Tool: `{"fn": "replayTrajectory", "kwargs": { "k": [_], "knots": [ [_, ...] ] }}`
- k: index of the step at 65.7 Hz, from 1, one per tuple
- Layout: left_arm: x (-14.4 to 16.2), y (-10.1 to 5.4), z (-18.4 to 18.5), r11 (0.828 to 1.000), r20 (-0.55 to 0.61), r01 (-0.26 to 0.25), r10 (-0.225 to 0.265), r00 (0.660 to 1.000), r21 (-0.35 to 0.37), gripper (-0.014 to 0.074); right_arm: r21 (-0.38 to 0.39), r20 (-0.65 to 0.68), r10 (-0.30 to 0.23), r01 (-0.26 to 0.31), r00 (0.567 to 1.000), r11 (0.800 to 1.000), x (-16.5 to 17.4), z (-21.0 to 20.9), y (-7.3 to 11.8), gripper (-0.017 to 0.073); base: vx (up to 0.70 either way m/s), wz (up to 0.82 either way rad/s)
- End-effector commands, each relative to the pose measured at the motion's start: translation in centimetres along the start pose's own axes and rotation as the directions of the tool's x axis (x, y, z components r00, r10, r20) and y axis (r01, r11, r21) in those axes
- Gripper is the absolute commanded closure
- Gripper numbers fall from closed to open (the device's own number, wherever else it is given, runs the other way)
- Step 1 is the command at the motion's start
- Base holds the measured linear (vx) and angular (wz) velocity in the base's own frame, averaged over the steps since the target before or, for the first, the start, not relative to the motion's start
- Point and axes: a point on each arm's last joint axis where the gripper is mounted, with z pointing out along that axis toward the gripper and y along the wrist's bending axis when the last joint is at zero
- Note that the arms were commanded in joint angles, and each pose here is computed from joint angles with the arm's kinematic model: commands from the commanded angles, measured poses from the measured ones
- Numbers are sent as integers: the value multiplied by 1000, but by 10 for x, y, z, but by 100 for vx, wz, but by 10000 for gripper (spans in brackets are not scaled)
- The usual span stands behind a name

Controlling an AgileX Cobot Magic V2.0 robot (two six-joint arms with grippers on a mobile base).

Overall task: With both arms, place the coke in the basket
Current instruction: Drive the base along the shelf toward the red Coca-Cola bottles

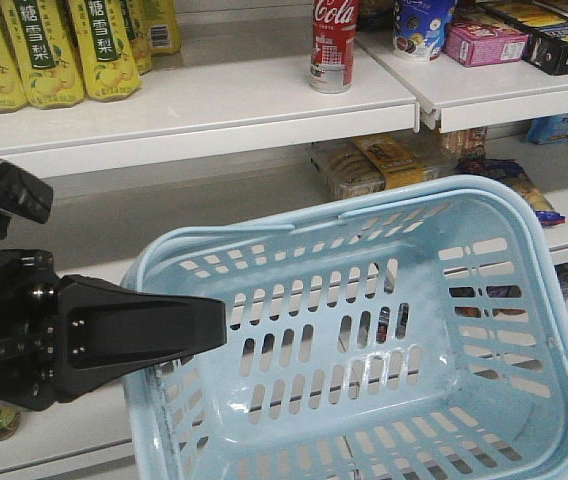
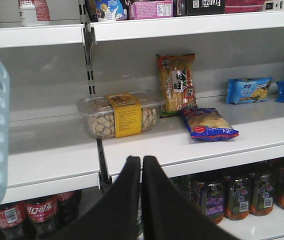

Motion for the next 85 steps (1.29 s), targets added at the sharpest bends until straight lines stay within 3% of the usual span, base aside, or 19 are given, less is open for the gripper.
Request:
{"fn": "replayTrajectory", "kwargs": {
  "k": [1, 31, 85],
  "knots": [
    [-1, -31, -2, 972, -22, -15, 21, 1000, 234, 600, 0, 78, -10, 10, 997, 1000, -5, -1, 0, 564, 7, -3],
    [-1, -31, -2, 972, -22, -15, 21, 1000, 234, 600, 0, 78, -10, 10, 997, 1000, -5, -1, 0, 564, 11, 6],
    [-1, -31, -2, 972, -22, -15, 21, 1000, 234, 600, 0, 78, -10, 10, 997, 1000, -5, -1, 0, 564, 9, 30]
  ]
}}
